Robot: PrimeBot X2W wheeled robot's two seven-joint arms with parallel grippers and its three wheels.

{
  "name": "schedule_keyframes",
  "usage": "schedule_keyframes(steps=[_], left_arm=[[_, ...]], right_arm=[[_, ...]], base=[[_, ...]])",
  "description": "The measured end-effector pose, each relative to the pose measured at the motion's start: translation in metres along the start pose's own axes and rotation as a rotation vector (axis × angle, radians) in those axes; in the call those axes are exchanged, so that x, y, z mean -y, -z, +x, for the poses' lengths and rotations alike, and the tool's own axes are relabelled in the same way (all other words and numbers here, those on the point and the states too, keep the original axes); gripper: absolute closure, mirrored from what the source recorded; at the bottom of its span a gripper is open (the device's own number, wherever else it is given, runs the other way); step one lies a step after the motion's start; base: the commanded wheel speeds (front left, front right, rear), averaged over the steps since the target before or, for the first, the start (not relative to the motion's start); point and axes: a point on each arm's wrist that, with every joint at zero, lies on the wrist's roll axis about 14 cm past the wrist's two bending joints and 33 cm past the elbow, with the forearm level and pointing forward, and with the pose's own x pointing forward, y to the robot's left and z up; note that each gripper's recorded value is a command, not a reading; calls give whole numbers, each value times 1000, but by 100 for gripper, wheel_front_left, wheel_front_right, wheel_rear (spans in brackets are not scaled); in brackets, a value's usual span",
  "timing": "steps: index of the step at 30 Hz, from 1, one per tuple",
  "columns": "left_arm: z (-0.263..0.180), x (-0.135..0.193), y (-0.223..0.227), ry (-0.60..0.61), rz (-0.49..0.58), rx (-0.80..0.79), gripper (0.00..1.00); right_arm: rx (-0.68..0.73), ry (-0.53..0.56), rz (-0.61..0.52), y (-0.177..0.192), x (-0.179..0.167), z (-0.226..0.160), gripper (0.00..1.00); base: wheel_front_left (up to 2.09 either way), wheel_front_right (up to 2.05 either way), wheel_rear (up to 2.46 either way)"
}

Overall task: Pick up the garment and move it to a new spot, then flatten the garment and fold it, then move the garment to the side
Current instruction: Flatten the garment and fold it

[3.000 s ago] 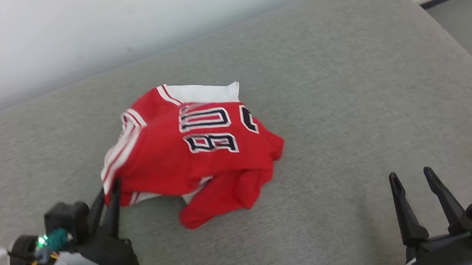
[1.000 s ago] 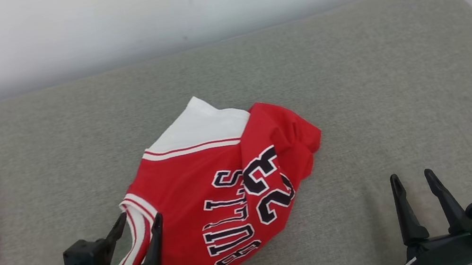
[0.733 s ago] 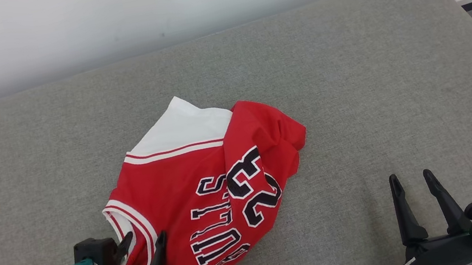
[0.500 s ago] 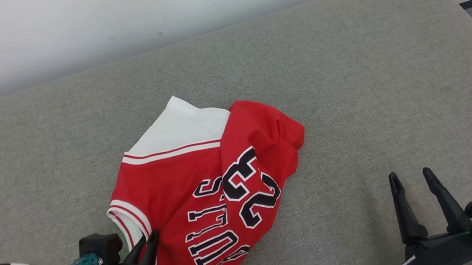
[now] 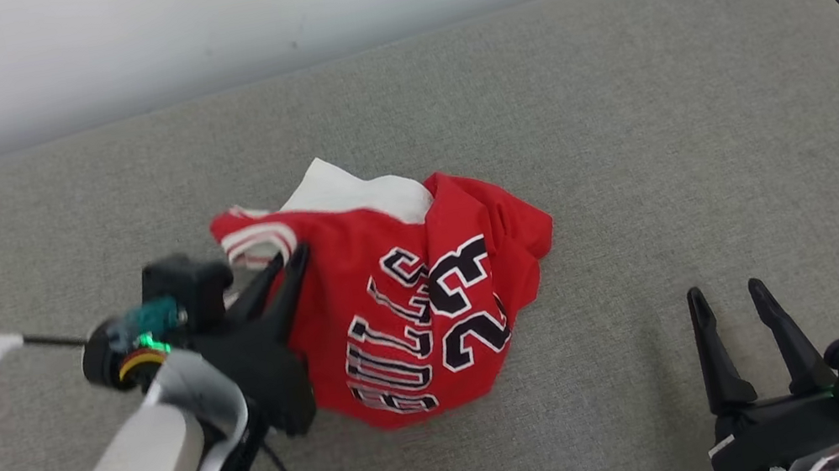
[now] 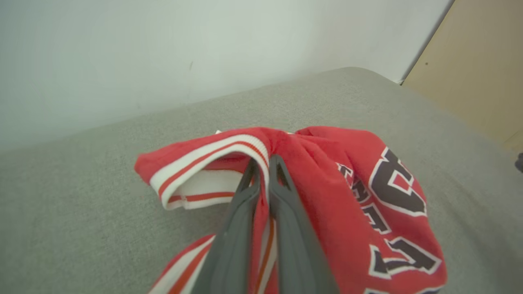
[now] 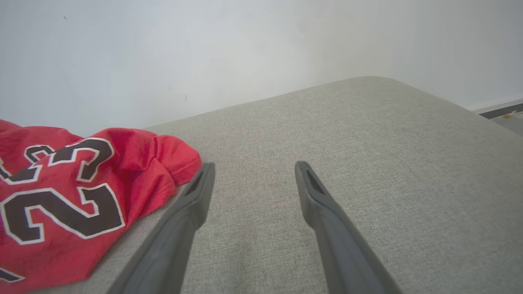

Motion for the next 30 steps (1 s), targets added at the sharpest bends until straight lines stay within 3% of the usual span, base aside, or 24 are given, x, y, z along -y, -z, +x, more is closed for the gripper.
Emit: schedule_keyframes(steps=[4, 13, 21, 22, 23, 24, 26, 27, 30], left_arm=[[21, 6, -25, 50, -20, 22, 100], [72, -16, -46, 58, -10, 11, 100], [111, -3, -7, 116, -4, -52, 100], [112, -3, -3, 117, 2, -55, 94], [112, -4, 0, 117, 7, -55, 66], [111, -4, 1, 116, 15, -53, 66], [108, -6, 1, 113, 38, -38, 9], [107, -7, -2, 112, 48, -25, 0], [100, -9, -12, 104, 63, 26, 0]], right_arm=[[6, 6, 5, -2, 2, 6, 0], [10, 71, 30, -4, 22, 11, 0], [-32, 156, 23, 7, 48, -1, 0], [-33, 162, 22, 8, 50, -2, 0], [-31, 167, 20, 7, 51, -3, 0], [-28, 169, 19, 6, 52, -3, 0], [-21, 169, 13, 3, 53, -3, 0], [-19, 166, 10, 2, 52, -3, 0], [-15, 155, 3, 1, 49, -3, 0]], base=[[0, 0, 0], [0, 0, 0], [0, 0, 0], [0, 0, 0], [0, 0, 0], [0, 0, 0], [0, 0, 0], [0, 0, 0], [0, 0, 0]])
